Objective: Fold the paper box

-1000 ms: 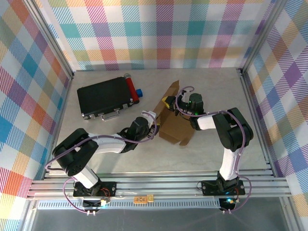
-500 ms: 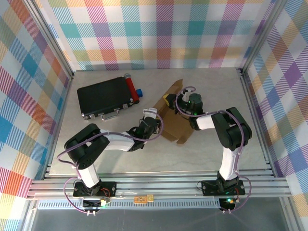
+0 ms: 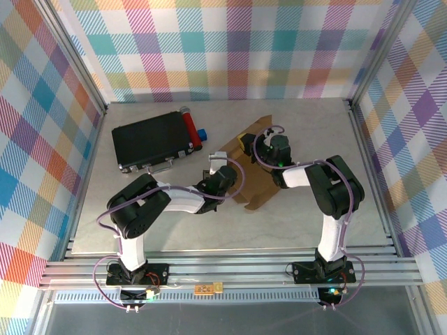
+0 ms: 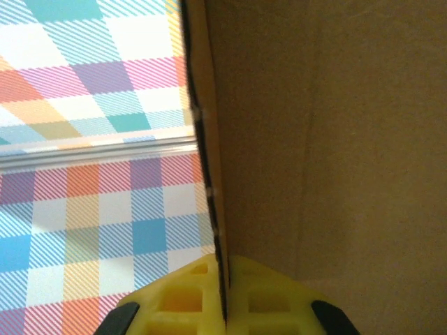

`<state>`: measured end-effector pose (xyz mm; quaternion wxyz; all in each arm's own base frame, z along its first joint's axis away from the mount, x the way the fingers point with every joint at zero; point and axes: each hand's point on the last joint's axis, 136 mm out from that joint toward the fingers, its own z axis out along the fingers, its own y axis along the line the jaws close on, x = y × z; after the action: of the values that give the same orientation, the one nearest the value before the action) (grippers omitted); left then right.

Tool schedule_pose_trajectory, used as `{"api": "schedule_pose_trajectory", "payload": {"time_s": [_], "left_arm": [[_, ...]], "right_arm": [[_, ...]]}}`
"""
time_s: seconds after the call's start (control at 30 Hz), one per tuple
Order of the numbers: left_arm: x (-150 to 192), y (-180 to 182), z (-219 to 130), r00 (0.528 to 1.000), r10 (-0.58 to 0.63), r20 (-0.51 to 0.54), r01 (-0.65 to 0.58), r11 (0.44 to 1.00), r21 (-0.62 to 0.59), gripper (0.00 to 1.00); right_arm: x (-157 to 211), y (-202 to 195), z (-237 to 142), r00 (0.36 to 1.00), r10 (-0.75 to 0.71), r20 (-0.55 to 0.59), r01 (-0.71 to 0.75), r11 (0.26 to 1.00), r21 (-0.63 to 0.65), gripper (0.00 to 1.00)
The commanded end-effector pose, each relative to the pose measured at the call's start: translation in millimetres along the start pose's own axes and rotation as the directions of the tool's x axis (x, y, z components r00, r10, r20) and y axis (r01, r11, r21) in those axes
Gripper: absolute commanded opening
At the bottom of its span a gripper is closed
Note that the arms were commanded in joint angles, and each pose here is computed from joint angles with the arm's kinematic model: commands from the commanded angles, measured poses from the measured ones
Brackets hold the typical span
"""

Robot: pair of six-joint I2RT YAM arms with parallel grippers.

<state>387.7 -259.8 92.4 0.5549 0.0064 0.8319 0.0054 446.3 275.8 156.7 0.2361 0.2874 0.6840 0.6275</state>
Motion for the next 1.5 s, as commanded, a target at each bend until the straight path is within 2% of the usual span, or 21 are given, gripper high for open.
{"api": "schedule_pose_trajectory", "payload": {"time_s": [0.0, 0.33, 0.5, 0.57, 0.63, 0.73, 0.83, 1.0, 1.3, 1.47], "left_arm": [[-8.4, 8.3, 6.9, 1.000, -0.016, 0.015, 0.017, 0.997, -0.074, 0.00], [-1.8, 31.2, 8.5, 0.993, 0.069, -0.091, -0.091, 0.962, -0.259, 0.00], [-13.0, 37.0, 1.7, 0.989, 0.102, -0.108, -0.128, 0.955, -0.266, 0.00], [-23.1, 41.0, -3.2, 0.985, 0.105, -0.138, -0.136, 0.959, -0.248, 0.00], [-33.7, 44.5, -9.0, 0.981, 0.112, -0.161, -0.146, 0.965, -0.217, 0.00], [-43.5, 48.4, -17.6, 0.969, 0.116, -0.217, -0.147, 0.980, -0.133, 0.00], [-44.8, 61.6, -24.1, 0.938, 0.115, -0.326, -0.151, 0.985, -0.088, 0.00], [-60.4, 65.2, -31.5, 0.901, 0.089, -0.425, -0.086, 0.996, 0.026, 0.00], [-103.9, 47.0, -50.2, 0.871, 0.111, -0.479, -0.008, 0.977, 0.212, 0.00], [-104.9, 32.0, -63.5, 0.834, 0.145, -0.533, 0.048, 0.942, 0.332, 0.00]], "right_arm": [[33.2, -2.8, 2.6, 0.992, 0.040, -0.121, -0.035, 0.998, 0.047, 0.00], [34.9, 4.7, -4.2, 0.995, 0.047, -0.087, -0.040, 0.996, 0.079, 0.01], [27.2, 20.5, -25.9, 1.000, 0.002, -0.009, -0.001, 0.990, 0.142, 0.49], [19.9, 35.9, -46.1, 0.997, -0.069, 0.021, 0.062, 0.972, 0.228, 0.65], [10.2, 49.1, -67.8, 0.989, -0.132, 0.060, 0.108, 0.947, 0.303, 0.77], [-5.3, 74.6, -102.7, 0.972, -0.214, 0.101, 0.160, 0.909, 0.384, 0.83], [-16.8, 96.1, -132.9, 0.953, -0.278, 0.118, 0.199, 0.872, 0.448, 0.87], [-26.1, 107.7, -163.6, 0.947, -0.301, 0.114, 0.203, 0.834, 0.514, 0.86], [-28.5, 113.0, -194.9, 0.931, -0.356, 0.080, 0.238, 0.759, 0.605, 0.80], [-29.7, 125.0, -202.2, 0.911, -0.410, 0.040, 0.297, 0.720, 0.627, 0.73]]}}
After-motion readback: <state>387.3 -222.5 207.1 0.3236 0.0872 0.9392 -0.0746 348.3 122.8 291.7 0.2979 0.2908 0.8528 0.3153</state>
